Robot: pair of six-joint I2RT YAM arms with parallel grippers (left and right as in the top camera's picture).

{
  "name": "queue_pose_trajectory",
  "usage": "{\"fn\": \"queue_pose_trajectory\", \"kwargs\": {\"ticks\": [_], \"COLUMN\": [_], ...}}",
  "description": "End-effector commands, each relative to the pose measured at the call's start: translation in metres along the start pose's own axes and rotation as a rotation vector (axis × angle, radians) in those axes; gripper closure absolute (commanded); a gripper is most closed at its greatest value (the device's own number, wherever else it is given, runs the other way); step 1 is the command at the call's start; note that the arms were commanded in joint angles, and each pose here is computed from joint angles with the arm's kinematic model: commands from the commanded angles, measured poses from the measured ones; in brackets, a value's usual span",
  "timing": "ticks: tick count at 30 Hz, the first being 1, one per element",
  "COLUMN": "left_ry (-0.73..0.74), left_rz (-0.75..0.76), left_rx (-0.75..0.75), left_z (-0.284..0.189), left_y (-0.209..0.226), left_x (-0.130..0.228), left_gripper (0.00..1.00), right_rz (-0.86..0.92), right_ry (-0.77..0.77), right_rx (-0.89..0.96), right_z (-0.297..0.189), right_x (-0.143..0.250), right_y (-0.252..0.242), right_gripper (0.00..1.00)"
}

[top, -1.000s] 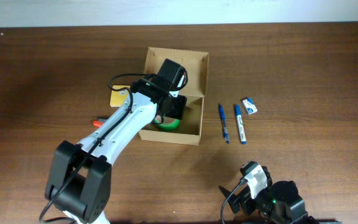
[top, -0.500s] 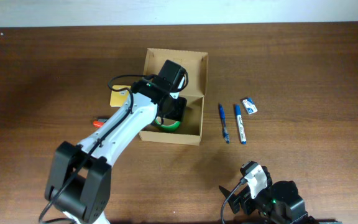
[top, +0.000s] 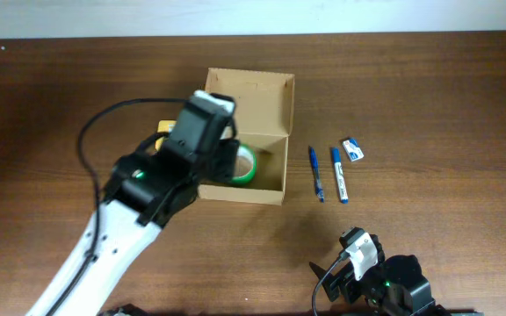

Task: Pack container
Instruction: 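Lift the left gripper out of the box and retract left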

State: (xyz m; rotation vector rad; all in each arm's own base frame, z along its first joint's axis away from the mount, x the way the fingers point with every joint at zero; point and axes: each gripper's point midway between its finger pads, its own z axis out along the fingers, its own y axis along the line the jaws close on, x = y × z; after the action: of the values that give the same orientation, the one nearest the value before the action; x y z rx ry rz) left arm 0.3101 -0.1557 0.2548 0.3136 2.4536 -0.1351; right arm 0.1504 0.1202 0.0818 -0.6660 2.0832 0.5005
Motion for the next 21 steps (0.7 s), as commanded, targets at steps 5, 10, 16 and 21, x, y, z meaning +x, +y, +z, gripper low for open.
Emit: {"fn": "queue_pose_trajectory", "kwargs": {"ticks": [5,10,16,21], "left_ry": [0.129,0.163,0.160,0.178], "left_rz": [-0.107,-0.086,-0.085,-0.104], "left_rx": [-0.055,0.002,0.014,0.008], "left_z": [0.026,0.059,0.089,0.106], "left_y": [0.042,0.044,0.042,0.049], "left_x": [0.034,0.060,0.083,0.101], "left_gripper": [0.45,0.46,0.46,0.45], "right_rz": [0.001,0.002,0.001,0.002], "right_ry": [-0.006,-0.006,-0.006,-0.006], "right_rx": [-0.012,-0.012,-0.012,-0.012], "right_z": [0.001,0.001,0.001,0.001], "right_x": [0.000,0.000,0.000,0.000], "right_y": [0.002,0.002,0.002,0.002], "right_gripper": [0.01,0.01,0.01,0.01]}}
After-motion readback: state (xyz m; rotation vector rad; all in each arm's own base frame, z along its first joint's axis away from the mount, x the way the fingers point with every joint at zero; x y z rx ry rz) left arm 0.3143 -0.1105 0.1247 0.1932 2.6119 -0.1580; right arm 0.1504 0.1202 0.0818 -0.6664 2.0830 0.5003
